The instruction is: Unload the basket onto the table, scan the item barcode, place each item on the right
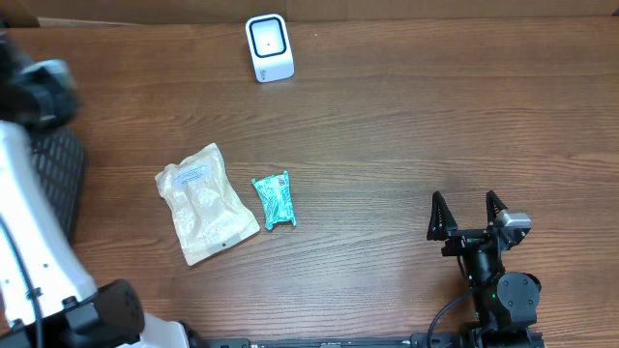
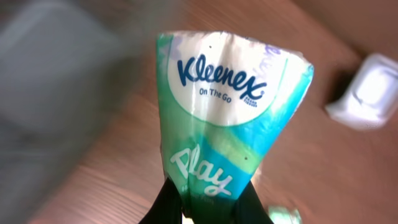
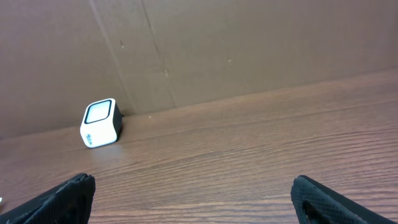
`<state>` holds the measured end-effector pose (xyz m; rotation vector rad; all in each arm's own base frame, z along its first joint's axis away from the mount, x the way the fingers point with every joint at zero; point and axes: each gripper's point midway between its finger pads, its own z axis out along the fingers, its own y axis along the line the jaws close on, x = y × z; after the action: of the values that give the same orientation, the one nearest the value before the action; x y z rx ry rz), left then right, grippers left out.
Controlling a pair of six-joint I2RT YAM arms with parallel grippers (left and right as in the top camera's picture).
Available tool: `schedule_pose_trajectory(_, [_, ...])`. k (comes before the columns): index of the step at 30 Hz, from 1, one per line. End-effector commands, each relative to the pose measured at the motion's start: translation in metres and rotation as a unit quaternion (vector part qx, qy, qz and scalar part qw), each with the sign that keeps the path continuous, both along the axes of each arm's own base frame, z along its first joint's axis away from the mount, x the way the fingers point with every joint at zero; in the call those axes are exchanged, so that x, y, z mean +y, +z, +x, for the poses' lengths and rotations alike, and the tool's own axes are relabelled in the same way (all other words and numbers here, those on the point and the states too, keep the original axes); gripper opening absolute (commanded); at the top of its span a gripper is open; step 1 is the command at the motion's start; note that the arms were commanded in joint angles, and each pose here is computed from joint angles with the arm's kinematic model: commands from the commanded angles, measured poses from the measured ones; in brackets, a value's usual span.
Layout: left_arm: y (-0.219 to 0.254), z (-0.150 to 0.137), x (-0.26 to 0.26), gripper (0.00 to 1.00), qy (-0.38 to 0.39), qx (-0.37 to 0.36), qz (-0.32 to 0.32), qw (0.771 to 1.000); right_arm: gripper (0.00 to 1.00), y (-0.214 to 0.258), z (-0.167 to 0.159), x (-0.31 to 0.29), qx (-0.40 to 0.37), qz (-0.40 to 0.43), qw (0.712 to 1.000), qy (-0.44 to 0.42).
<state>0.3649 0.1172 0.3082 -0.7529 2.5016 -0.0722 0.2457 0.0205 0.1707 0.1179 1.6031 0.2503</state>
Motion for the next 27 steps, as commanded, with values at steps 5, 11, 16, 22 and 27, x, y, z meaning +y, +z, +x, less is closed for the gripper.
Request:
schedule_pose_trajectory(5, [-0.061,0.022,-0.161,0.04,-0.168,0.059,-0.037,0.983,1.00,-0.001,0.000,-0.001,-0.004,0.001,1.000,-0.003])
schedule_pose_trajectory(11, [-0.124,0.013,-0.286,0.04,-0.255,0.086,-0.057,0.962,1.00,-0.001,0.000,-0.001,-0.004,0.001,1.000,-0.003])
schedule_pose_trajectory(16, [-0.175,-0.008,-0.366,0.04,-0.287,0.122,-0.069,0.948,1.00,-0.001,0.000,-0.001,-0.004,0.001,1.000,-0.003])
schedule_pose_trajectory(22, [-0.237,-0.038,-0.418,0.04,-0.291,0.183,-0.061,0.937,1.00,-0.001,0.000,-0.001,-0.004,0.001,1.000,-0.003])
schedule_pose_trajectory(27, [-0.268,-0.050,-0.421,0.05,-0.289,0.221,-0.046,0.930,1.00,-0.001,0.000,-0.001,-0.004,0.001,1.000,-0.003])
